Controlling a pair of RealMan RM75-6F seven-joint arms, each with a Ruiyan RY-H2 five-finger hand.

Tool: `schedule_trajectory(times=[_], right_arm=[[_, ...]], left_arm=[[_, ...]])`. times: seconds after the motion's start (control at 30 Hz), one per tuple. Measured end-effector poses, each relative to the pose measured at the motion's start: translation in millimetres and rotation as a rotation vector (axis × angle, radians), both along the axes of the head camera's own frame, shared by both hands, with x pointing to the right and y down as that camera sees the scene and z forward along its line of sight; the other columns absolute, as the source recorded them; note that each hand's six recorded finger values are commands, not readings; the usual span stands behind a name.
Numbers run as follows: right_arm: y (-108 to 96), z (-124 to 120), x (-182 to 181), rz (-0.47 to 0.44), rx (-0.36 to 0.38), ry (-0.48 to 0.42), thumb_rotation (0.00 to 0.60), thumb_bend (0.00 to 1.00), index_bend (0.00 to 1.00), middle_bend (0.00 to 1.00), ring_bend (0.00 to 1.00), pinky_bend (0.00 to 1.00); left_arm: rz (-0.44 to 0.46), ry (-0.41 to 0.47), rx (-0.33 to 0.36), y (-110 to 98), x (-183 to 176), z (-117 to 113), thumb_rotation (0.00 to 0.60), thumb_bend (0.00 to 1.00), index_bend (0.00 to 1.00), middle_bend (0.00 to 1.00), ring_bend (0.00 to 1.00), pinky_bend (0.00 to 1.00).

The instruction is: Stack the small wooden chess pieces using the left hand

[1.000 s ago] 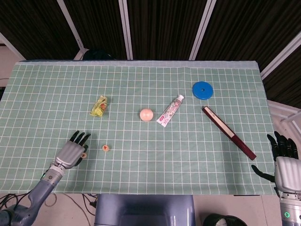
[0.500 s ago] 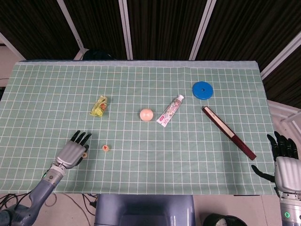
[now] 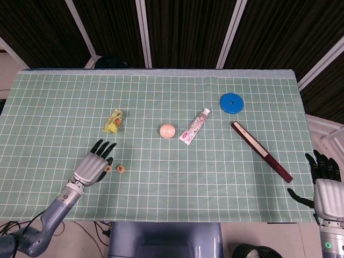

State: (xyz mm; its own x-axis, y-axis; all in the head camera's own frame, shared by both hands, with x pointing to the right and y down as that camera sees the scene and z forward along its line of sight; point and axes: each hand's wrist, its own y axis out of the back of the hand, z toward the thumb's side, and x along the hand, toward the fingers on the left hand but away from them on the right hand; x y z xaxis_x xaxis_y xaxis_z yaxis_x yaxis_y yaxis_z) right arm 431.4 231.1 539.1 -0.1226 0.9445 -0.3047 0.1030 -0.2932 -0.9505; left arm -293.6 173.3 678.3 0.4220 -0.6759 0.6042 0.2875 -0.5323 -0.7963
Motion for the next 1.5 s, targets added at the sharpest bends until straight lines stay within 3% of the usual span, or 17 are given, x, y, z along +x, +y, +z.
schedule_trajectory(times=[0.33, 1.5], right_arm=[[0, 0, 1, 0.003, 0.001, 0.0, 0.6, 0.23, 0.12, 0.01, 0.0, 0.0], [-1, 0, 2, 0.006, 0.003, 0.0, 0.6, 0.23, 0.12, 0.01, 0.0, 0.0]], left_arm=[[0.011, -0.01, -0.004, -10, 27, 6, 0.6, 0.33, 0.49, 0.02, 0.0, 0.0], [0.03, -0.048, -0.026, -3, 40, 21, 0.6, 0.33, 0.44, 0.02, 0.0, 0.0]])
